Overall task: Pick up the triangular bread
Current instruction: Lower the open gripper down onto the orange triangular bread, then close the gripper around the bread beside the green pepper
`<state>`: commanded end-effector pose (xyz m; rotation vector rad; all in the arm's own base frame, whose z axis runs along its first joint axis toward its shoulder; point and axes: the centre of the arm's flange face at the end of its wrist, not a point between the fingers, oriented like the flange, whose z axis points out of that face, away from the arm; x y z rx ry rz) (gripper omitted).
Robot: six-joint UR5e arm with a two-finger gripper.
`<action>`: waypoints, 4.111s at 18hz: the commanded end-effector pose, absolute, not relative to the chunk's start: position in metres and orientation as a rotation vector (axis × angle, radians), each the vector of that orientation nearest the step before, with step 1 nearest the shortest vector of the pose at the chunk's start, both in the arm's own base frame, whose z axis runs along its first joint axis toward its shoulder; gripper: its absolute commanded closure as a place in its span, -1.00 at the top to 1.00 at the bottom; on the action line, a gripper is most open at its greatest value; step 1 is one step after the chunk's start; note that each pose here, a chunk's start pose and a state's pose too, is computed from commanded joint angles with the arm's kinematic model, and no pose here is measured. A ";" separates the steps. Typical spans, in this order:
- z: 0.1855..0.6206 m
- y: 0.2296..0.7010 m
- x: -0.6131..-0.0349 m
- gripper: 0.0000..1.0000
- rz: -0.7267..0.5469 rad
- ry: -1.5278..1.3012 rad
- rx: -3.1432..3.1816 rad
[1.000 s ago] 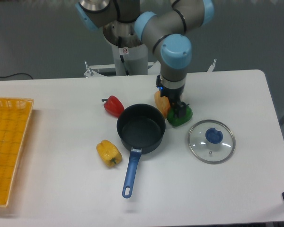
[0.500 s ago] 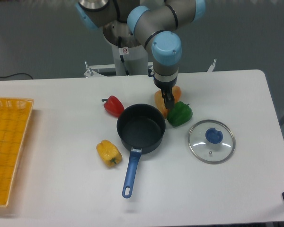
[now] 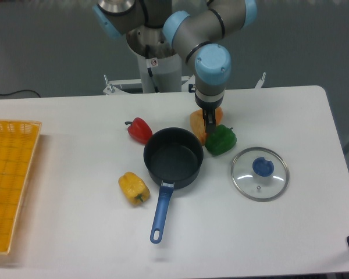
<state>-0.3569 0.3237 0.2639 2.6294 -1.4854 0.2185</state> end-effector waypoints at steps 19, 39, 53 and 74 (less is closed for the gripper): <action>0.242 0.321 -0.344 1.00 0.280 -1.492 2.620; 0.234 0.309 -0.367 1.00 0.250 -1.595 2.586; 0.228 0.314 -0.366 1.00 0.259 -1.897 2.463; 0.202 0.297 -0.372 1.00 0.290 -1.987 2.507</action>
